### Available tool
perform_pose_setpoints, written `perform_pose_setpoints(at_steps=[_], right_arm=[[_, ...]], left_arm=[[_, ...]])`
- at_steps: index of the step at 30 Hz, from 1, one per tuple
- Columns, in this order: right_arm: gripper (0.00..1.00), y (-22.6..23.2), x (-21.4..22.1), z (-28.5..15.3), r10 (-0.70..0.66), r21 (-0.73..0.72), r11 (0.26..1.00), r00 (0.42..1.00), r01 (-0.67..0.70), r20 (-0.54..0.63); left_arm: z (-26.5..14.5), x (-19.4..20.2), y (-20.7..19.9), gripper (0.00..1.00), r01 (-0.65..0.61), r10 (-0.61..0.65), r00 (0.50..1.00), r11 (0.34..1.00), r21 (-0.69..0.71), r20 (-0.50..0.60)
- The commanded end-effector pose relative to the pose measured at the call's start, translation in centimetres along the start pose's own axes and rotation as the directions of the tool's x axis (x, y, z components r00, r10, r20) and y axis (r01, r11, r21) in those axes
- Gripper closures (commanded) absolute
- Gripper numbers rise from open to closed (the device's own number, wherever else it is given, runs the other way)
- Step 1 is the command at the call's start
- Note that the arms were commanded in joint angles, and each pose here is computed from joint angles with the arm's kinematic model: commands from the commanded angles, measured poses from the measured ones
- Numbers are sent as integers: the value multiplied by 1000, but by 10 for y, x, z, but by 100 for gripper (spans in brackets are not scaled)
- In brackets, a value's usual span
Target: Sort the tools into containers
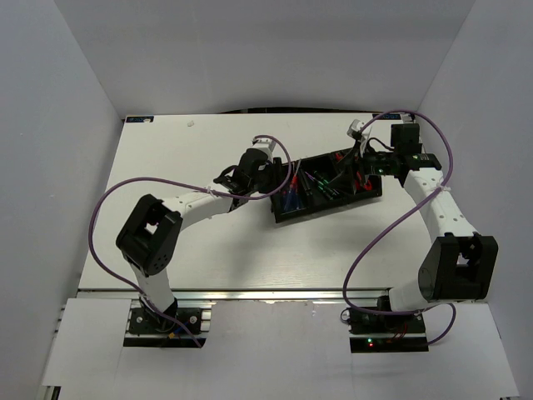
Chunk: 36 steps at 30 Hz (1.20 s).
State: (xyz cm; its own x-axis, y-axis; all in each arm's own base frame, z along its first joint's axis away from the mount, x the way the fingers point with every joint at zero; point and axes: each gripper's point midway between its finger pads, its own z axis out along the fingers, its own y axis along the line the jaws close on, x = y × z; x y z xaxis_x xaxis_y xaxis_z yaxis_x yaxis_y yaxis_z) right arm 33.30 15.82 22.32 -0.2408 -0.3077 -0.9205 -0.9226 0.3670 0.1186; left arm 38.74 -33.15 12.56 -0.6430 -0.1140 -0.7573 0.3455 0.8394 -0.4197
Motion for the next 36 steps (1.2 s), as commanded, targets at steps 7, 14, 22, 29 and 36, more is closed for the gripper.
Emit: perform_pose_setpoints(at_steps=[7,14,22,29,36], right_arm=[[11,2,-5,-6,-20,9,1000,1000,20,0],[11,-5,-12,-12,-72,36,997,997,73,-33],[11,-36,-36,-26,-120,152,979,987,136,-110],[11,-54,-70,-48,-147,346,924,987,160,-63],[11,-57,-88,-57,-101,423,901,995,92,0]], left_arm=[[-29,-50,-29,42,-30,21,992,997,68,128],[-93,-80,-53,25,-185,135,954,968,171,267],[-181,-99,-41,2,-204,144,904,973,111,403],[-234,-99,-30,2,-164,103,875,982,90,474],[-253,-95,-31,2,-139,63,875,983,124,480]])
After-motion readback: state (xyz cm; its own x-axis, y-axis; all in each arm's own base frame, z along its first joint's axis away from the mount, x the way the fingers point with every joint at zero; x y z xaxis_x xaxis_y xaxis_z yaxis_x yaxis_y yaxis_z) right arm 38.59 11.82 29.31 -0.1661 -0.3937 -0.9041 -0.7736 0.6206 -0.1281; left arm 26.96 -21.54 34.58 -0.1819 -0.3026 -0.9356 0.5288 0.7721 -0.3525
